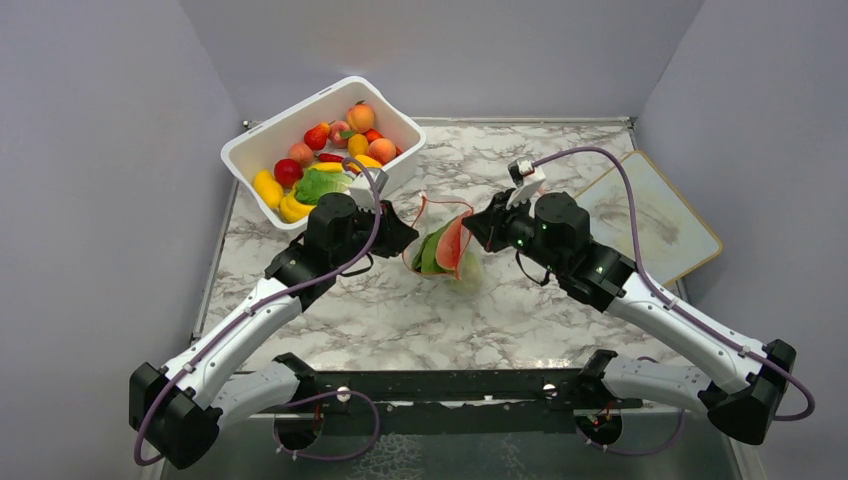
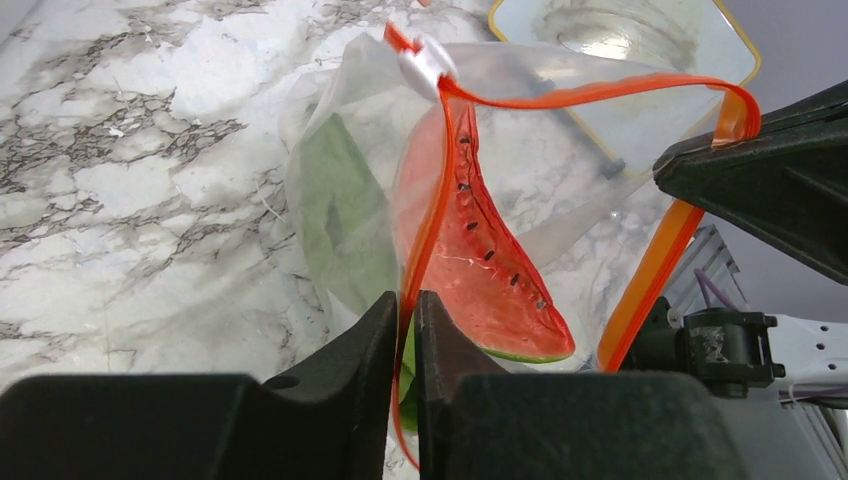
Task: Place the food in the zip-top bag and seal the zipper
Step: Pick up the fake fruit from the bin.
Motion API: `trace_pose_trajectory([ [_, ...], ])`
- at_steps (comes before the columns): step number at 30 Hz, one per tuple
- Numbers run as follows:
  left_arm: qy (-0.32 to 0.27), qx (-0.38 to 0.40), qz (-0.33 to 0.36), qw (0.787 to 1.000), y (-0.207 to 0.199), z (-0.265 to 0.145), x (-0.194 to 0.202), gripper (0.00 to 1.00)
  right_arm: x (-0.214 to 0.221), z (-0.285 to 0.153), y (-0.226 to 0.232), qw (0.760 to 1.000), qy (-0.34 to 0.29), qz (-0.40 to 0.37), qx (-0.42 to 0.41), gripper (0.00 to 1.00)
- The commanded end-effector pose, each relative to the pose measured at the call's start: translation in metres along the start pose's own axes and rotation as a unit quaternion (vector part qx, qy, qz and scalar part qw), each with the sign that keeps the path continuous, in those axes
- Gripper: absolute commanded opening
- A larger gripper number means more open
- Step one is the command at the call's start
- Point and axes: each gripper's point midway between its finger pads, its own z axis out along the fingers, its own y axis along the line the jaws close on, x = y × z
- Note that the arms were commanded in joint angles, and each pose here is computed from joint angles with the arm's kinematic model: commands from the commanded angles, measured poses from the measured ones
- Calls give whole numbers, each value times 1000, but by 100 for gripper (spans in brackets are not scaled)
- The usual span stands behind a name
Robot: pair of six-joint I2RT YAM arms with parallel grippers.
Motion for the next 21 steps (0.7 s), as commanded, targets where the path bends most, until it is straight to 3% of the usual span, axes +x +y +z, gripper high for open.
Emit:
trace_pose_trajectory([
  [1, -7, 13, 3, 1000, -6, -1, -4, 20, -5, 1, -2, 1000, -13, 12, 12, 1],
  [8, -5, -19, 28, 999, 3, -4, -10, 50, 2, 2, -1, 1000, -8, 18, 5, 1],
  [13, -25, -85, 63, 994, 20, -16, -29, 62, 7, 3, 0, 1000, -2, 13, -3, 1],
  [17, -54, -149, 90, 983, 36, -30, -52, 79, 12, 2, 5, 1000, 3, 15, -22, 1],
  [21, -69, -225, 121, 964, 57, -41, -74, 89, 13, 0, 14, 999, 10, 17, -45, 1],
])
